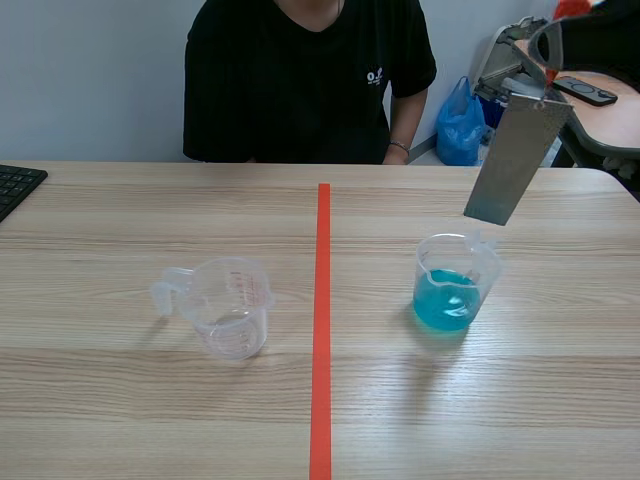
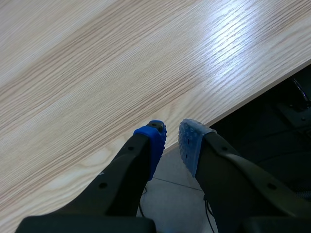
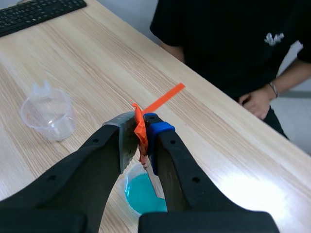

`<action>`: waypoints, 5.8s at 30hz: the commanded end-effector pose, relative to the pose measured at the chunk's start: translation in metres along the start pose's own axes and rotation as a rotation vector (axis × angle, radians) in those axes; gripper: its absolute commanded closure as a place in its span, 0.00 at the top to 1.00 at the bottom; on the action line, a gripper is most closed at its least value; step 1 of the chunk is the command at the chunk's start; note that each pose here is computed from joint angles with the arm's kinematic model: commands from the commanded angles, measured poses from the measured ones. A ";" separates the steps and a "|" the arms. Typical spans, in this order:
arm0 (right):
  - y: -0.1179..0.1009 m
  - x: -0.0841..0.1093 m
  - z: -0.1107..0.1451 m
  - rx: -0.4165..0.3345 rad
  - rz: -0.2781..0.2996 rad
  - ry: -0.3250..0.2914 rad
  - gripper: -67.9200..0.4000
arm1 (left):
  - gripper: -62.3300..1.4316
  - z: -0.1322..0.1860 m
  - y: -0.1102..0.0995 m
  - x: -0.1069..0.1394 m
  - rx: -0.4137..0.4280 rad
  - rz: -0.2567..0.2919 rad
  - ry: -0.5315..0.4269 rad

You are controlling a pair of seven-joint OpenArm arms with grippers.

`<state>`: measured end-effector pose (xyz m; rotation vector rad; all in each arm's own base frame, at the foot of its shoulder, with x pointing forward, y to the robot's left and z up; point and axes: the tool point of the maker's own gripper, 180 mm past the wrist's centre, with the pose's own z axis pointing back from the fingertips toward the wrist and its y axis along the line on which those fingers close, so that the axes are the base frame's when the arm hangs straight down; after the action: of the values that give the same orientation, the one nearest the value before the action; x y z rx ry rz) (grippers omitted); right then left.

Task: Do the redox reaction experiment.
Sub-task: 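Move the plate over the blue solution, then point at the plate with the left hand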

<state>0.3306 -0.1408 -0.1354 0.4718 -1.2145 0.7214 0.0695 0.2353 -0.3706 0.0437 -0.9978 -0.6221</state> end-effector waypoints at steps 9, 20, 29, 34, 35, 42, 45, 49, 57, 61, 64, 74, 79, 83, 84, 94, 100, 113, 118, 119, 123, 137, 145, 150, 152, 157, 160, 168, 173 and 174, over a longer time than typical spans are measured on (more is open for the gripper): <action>-0.014 0.014 0.005 0.006 -0.011 -0.110 0.03 | 0.20 0.001 0.004 0.005 0.003 -0.010 -0.021; 0.005 0.012 -0.011 0.080 -0.013 -0.104 0.03 | 0.20 0.001 0.004 0.005 0.003 -0.010 -0.020; 0.007 0.010 -0.013 0.091 -0.014 -0.099 0.03 | 0.20 -0.016 0.022 0.017 0.021 -0.039 -0.066; 0.007 0.009 -0.013 0.091 -0.014 -0.092 0.03 | 0.20 -0.046 0.060 0.048 0.035 -0.052 -0.163; 0.007 0.009 -0.013 0.091 -0.014 -0.092 0.03 | 0.20 -0.052 0.066 0.057 0.027 -0.056 -0.189; 0.008 0.008 -0.013 0.091 -0.014 -0.084 0.03 | 0.15 -0.087 0.090 0.123 -0.063 -0.074 -0.369; 0.008 0.007 -0.013 0.092 -0.014 -0.079 0.03 | 0.09 -0.102 0.090 0.149 -0.115 -0.087 -0.427; 0.008 0.007 -0.013 0.093 -0.015 -0.077 0.03 | 0.09 -0.127 0.084 0.178 -0.174 -0.116 -0.455; 0.008 0.007 -0.013 0.094 -0.018 -0.078 0.03 | 0.09 -0.178 0.069 0.228 -0.245 -0.091 -0.506; 0.008 0.007 -0.013 0.096 -0.020 -0.081 0.03 | 0.09 -0.202 0.055 0.242 -0.293 -0.060 -0.507; 0.008 0.007 -0.013 0.096 -0.020 -0.081 0.03 | 0.09 -0.219 0.041 0.251 -0.334 -0.037 -0.508; 0.008 0.008 -0.013 0.096 -0.020 -0.082 0.03 | 0.09 -0.262 -0.014 0.284 -0.469 0.035 -0.506; 0.008 0.008 -0.013 0.096 -0.020 -0.082 0.03 | 0.09 -0.270 -0.028 0.307 -0.504 0.068 -0.539; 0.008 0.007 -0.013 0.095 -0.020 -0.081 0.03 | 0.09 -0.273 -0.036 0.322 -0.528 0.128 -0.549; 0.008 0.007 -0.013 0.095 -0.020 -0.081 0.03 | 0.09 -0.273 -0.039 0.324 -0.535 0.133 -0.551; 0.008 0.009 -0.013 0.096 -0.021 -0.092 0.03 | 0.09 -0.269 -0.100 0.345 -0.663 0.116 -0.547; 0.008 0.005 -0.013 0.096 -0.020 -0.068 0.03 | 0.09 -0.264 -0.121 0.356 -0.707 0.117 -0.568; 0.009 0.005 -0.013 0.099 -0.025 -0.066 0.03 | 0.09 -0.263 -0.122 0.356 -0.710 0.116 -0.570; 0.009 0.004 -0.013 0.099 -0.025 -0.064 0.03 | 0.09 -0.263 -0.122 0.356 -0.710 0.116 -0.570; 0.009 0.005 -0.013 0.100 -0.026 -0.066 0.03 | 0.09 -0.263 -0.122 0.356 -0.710 0.116 -0.570; 0.009 0.005 -0.013 0.101 -0.026 -0.066 0.03 | 0.09 -0.263 -0.122 0.356 -0.710 0.116 -0.570; 0.009 0.005 -0.013 0.101 -0.026 -0.066 0.03 | 0.09 -0.263 -0.122 0.356 -0.710 0.116 -0.570; 0.009 0.005 -0.013 0.101 -0.026 -0.065 0.03 | 0.09 -0.262 -0.120 0.359 -0.708 0.123 -0.589; 0.009 0.005 -0.013 0.101 -0.026 -0.065 0.03 | 0.09 -0.262 -0.120 0.359 -0.707 0.123 -0.589; 0.009 0.005 -0.013 0.101 -0.026 -0.065 0.03 | 0.09 -0.261 -0.118 0.359 -0.706 0.124 -0.594; 0.009 0.005 -0.013 0.100 -0.026 -0.065 0.03 | 0.09 -0.253 -0.097 0.356 -0.675 0.130 -0.663; 0.009 0.005 -0.013 0.100 -0.026 -0.065 0.03 | 0.09 -0.246 -0.081 0.346 -0.646 0.095 -0.674; 0.009 0.005 -0.013 0.100 -0.026 -0.065 0.03 | 0.09 -0.226 -0.006 0.294 -0.443 0.012 -0.616; 0.009 0.005 -0.013 0.100 -0.026 -0.066 0.03 | 0.09 -0.203 0.041 0.248 -0.321 0.009 -0.541; 0.009 0.005 -0.013 0.100 -0.026 -0.066 0.03 | 0.09 -0.198 0.049 0.237 -0.300 0.010 -0.519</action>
<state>0.3321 -0.1264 -0.1519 0.5912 -1.1889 0.7363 0.3450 0.1068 -0.2837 -0.3938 -1.3811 -0.7997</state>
